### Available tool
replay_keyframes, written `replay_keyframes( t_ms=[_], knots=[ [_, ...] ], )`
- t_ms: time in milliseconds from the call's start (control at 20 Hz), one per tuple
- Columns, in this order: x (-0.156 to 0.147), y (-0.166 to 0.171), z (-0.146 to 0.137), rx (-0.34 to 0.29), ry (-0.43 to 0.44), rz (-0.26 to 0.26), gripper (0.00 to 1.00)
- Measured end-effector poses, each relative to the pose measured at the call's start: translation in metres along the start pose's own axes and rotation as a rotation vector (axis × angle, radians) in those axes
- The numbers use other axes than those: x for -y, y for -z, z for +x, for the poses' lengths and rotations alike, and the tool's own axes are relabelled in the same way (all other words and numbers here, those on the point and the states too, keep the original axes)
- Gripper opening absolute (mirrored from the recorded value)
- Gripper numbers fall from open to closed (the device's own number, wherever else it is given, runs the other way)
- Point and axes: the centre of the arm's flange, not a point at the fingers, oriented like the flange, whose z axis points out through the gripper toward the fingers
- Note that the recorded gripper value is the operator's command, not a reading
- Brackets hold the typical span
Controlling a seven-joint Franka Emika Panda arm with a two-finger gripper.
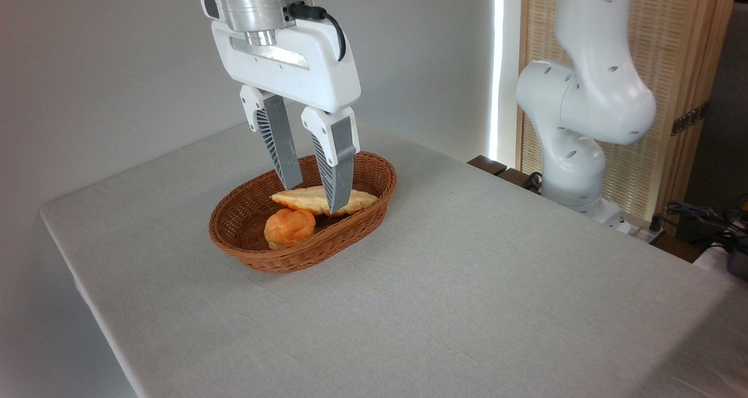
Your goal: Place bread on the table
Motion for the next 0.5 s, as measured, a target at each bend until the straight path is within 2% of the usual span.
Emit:
replay_keyframes(
  t_ms=[250,500],
  knots=[
    [-0.006,-0.005,0.002,0.01,-0.009,-0.013,1.0],
    [-0.029,-0.014,-0.001,-0.012,-0.027,-0.064,1.0]
  ],
)
